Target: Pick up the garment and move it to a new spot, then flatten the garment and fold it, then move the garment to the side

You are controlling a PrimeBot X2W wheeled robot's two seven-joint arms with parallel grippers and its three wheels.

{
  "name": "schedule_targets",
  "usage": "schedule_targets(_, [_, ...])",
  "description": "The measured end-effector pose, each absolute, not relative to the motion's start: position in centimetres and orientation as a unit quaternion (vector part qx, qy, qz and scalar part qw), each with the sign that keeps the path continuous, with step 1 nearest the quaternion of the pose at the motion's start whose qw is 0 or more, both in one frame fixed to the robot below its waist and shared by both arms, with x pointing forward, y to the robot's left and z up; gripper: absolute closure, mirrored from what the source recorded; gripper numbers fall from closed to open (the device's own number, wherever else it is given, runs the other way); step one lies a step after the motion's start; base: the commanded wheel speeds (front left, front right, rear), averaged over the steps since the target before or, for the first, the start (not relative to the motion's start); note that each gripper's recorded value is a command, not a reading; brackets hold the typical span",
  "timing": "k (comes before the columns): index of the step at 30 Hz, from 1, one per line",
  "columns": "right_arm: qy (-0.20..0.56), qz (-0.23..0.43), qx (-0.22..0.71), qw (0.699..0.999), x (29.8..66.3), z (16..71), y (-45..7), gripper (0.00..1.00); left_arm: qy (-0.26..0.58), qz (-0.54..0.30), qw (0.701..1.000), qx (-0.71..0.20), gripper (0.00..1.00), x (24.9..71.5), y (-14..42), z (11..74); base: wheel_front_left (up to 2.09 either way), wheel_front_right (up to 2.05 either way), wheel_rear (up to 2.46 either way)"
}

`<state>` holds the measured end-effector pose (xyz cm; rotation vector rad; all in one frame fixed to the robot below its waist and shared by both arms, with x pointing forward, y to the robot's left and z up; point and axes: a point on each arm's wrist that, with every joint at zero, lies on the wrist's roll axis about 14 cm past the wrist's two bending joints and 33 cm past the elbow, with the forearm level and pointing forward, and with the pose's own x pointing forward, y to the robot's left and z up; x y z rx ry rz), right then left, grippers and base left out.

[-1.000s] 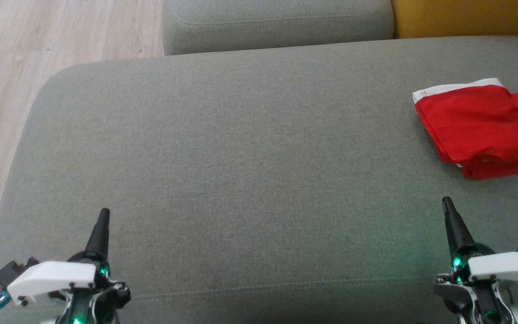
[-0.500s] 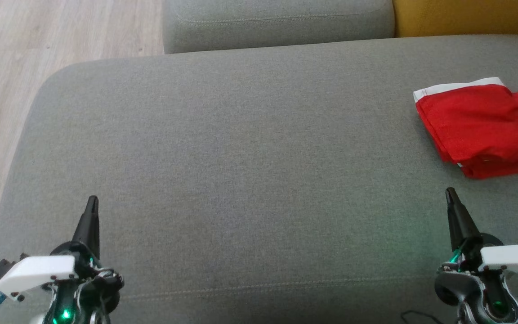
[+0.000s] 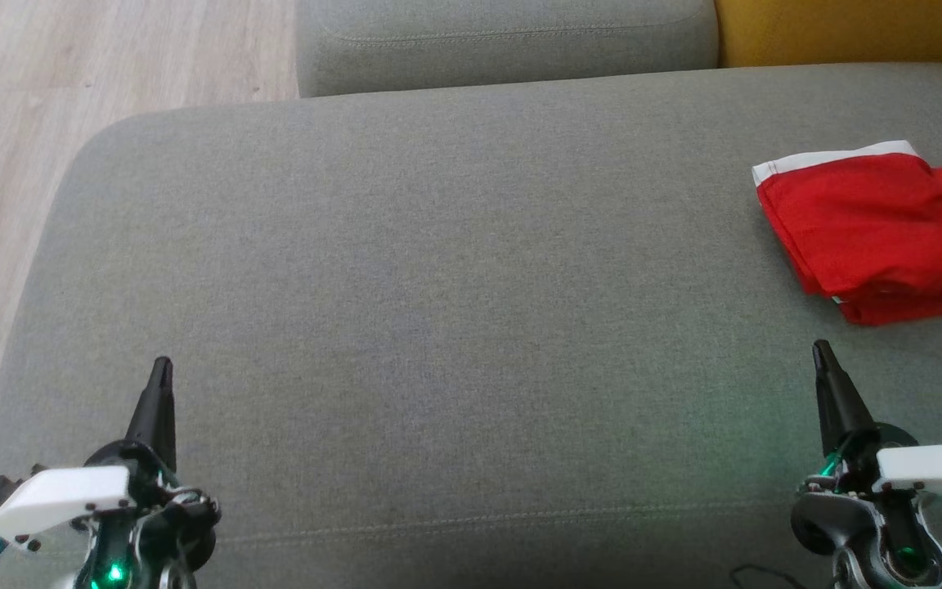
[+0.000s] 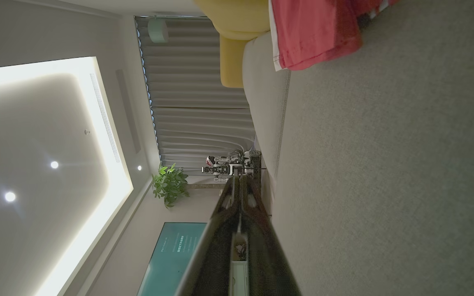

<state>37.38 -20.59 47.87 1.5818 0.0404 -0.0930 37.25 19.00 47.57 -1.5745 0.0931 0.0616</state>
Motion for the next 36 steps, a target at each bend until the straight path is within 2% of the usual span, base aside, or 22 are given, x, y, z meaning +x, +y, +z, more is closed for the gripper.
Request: schedule_targets(36, [0.018, -0.042, 0.711, 0.702, 37.36, 47.88, -20.78, 1.00, 0.043, 0.026, 0.702, -0.710, 1.00, 37.25, 18.82, 47.55, 0.00, 0.00, 0.00])
